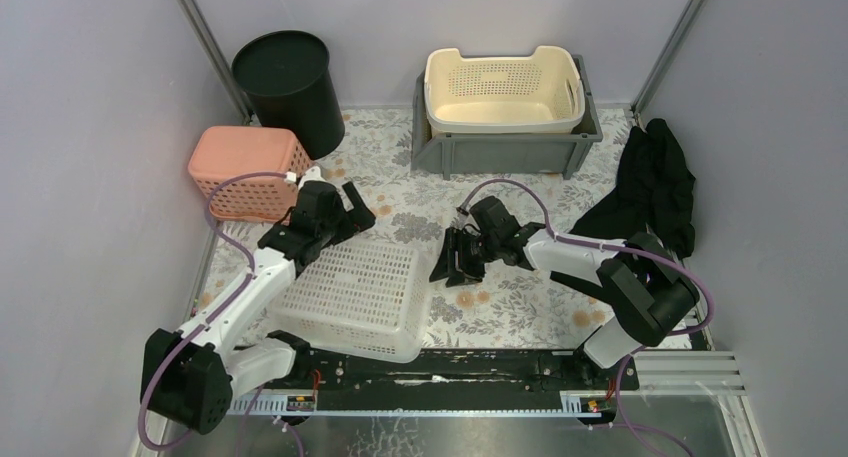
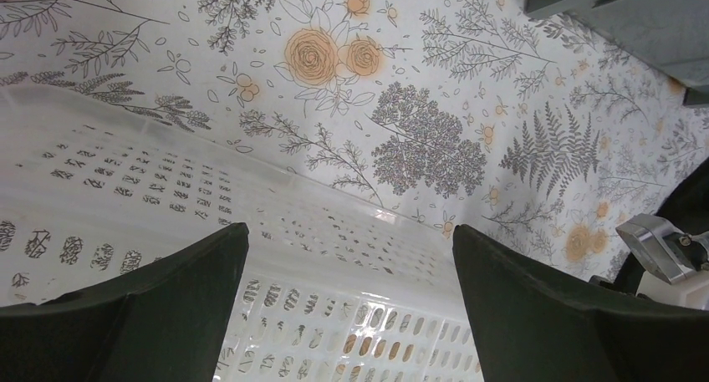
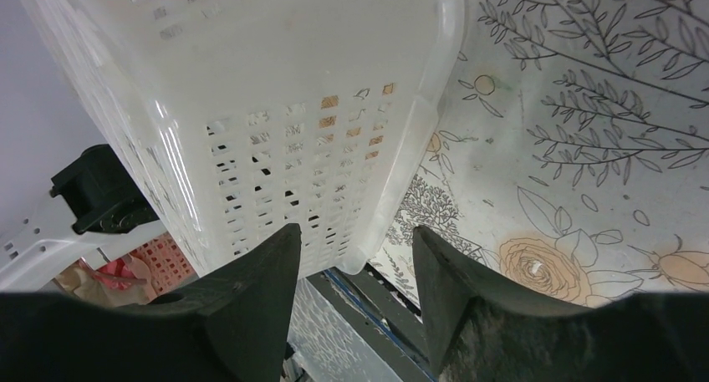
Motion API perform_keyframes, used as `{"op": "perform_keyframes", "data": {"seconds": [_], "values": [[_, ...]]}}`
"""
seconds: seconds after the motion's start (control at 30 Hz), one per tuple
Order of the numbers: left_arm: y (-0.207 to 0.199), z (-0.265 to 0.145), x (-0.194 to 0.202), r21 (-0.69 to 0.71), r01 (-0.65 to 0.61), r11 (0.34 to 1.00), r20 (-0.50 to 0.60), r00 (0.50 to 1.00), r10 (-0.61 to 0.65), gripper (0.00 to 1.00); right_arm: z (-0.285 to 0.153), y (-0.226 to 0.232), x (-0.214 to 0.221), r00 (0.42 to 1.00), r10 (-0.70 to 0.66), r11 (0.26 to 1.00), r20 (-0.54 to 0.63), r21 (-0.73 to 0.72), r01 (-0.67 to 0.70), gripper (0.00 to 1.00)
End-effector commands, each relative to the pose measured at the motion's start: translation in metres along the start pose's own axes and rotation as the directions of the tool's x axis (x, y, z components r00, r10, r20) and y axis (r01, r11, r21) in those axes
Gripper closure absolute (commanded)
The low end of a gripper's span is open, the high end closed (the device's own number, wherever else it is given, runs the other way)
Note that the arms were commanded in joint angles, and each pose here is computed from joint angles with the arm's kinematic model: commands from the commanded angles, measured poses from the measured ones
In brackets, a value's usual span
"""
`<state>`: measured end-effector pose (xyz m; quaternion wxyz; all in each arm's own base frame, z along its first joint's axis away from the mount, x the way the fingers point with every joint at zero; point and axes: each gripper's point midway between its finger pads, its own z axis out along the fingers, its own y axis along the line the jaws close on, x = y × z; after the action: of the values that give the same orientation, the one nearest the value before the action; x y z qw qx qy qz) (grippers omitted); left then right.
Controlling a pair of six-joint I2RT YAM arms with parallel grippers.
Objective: Turn the large container upside down
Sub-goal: Move the container to the center of the board.
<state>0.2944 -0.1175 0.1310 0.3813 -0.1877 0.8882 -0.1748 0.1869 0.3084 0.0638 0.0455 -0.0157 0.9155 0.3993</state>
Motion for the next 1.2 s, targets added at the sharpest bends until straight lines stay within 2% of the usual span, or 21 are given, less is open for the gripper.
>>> {"op": "perform_keyframes", "data": {"seconds": [0.0, 0.37, 0.6, 0.83, 0.93, 1.17], "values": [[-0.002, -0.002, -0.017, -0.033, -0.038, 0.999, 0.009, 0.999, 0.038, 0.00, -0.005, 0.020, 0.012, 0.998, -0.055, 0.997, -0.038, -0.051, 0.053, 0.41], [-0.033, -0.009, -0.052, 0.049, -0.074, 0.996, 0.061, 0.996, 0.071, 0.00, -0.008, 0.031, 0.030, 0.994, -0.082, 0.995, -0.068, -0.057, 0.078, 0.41], [-0.059, -0.045, -0.063, 0.173, -0.063, 0.983, 0.083, 0.995, 0.050, 0.00, -0.007, 0.045, 0.035, 0.992, -0.100, 0.993, -0.078, -0.078, 0.094, 0.40], [-0.065, -0.088, -0.060, 0.236, -0.058, 0.970, 0.077, 0.996, 0.040, 0.00, 0.011, 0.065, 0.026, 0.991, -0.100, 0.988, -0.090, -0.125, 0.089, 0.40], [-0.066, -0.104, -0.057, 0.262, -0.053, 0.964, 0.071, 0.997, 0.036, 0.00, 0.020, 0.085, 0.020, 0.991, -0.096, 0.977, -0.093, -0.201, 0.076, 0.40], [-0.059, -0.112, -0.044, 0.266, -0.037, 0.963, 0.042, 0.999, 0.026, 0.00, 0.059, 0.116, -0.005, 0.992, -0.060, 0.953, -0.108, -0.301, 0.025, 0.40]]}}
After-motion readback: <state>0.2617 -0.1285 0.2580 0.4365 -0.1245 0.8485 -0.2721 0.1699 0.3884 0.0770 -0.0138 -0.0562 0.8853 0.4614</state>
